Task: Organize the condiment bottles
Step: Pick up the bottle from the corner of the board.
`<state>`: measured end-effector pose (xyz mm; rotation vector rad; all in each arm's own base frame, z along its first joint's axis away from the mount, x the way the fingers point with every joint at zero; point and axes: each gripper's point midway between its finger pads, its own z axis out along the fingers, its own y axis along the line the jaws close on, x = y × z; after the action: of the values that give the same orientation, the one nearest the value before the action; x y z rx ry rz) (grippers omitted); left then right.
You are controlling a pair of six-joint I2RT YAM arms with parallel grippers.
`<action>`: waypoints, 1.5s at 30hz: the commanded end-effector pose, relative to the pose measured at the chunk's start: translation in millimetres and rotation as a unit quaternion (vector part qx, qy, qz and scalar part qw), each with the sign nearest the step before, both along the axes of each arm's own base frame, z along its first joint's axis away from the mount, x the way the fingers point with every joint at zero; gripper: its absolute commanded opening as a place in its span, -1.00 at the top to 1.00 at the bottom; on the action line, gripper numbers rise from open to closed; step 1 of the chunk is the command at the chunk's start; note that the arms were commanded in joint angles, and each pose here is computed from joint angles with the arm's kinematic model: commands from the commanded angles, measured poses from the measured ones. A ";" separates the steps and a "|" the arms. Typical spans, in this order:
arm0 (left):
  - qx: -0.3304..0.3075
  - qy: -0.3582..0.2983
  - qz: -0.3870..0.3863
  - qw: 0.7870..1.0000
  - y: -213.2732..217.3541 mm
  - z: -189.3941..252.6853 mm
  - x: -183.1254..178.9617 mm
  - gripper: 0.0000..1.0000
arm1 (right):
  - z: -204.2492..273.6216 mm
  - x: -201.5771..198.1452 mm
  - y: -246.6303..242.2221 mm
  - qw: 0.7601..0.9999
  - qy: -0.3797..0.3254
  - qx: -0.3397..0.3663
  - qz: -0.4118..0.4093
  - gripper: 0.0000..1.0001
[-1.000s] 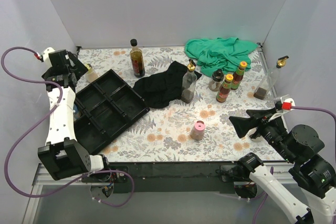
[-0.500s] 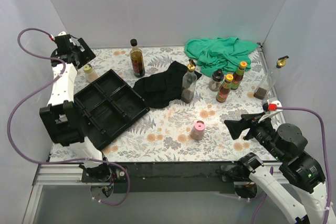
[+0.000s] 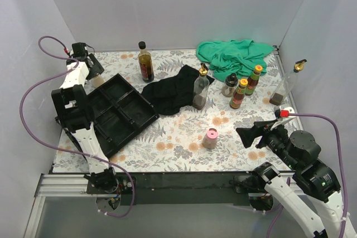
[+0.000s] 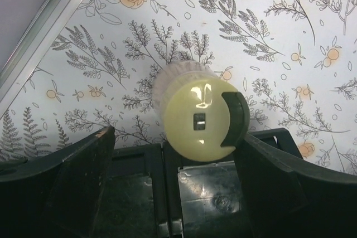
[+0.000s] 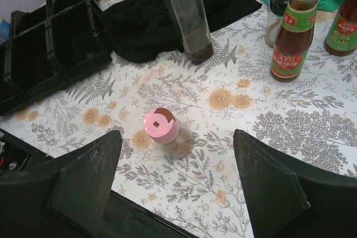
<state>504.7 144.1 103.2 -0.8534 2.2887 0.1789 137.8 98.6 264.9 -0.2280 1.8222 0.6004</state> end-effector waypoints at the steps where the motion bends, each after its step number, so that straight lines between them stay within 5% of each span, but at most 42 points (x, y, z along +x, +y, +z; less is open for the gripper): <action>1: 0.032 -0.035 0.007 0.999 7.5 29.0 19.1 -0.66 | 6.4 7.7 4.0 1.000 -0.022 0.000 0.003 -0.79; 5: 0.039 -0.035 0.006 0.999 10.5 27.4 26.2 -0.59 | 5.8 11.2 5.9 1.000 -0.024 -0.004 0.004 -0.79; 8: 0.042 -0.034 0.006 0.999 10.0 27.3 26.6 -0.32 | 4.3 13.3 8.6 1.000 -0.024 -0.005 0.007 -0.79; 9: 0.043 -0.035 0.005 0.998 8.5 28.6 26.2 -0.04 | 4.7 13.3 9.0 1.000 -0.024 -0.002 0.007 -0.79; 15: 0.057 -0.041 0.017 0.997 6.0 46.1 14.6 0.70 | 8.0 10.0 11.0 1.000 -0.027 0.009 0.014 -0.79; 16: 0.061 -0.050 0.023 0.997 5.0 57.3 13.0 1.00 | 10.2 9.2 10.8 0.999 -0.029 0.011 0.015 -0.79; 30: 0.135 -0.131 0.098 0.977 -40.1 192.8 -46.4 1.00 | 27.1 4.2 0.3 0.999 -0.041 0.015 -0.002 -0.79; 36: 0.059 -0.083 0.099 0.990 -82.6 172.4 -99.4 1.00 | 30.1 2.2 0.1 0.999 -0.040 0.020 -0.001 -0.79; 45: 0.003 -0.112 0.118 0.987 -94.2 172.0 -194.4 1.00 | 36.8 -1.8 1.2 0.999 -0.036 0.019 0.008 -0.78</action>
<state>349.5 51.1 264.8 -0.9919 2.0314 0.2448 139.4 99.2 283.6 -0.2347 1.7727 0.6061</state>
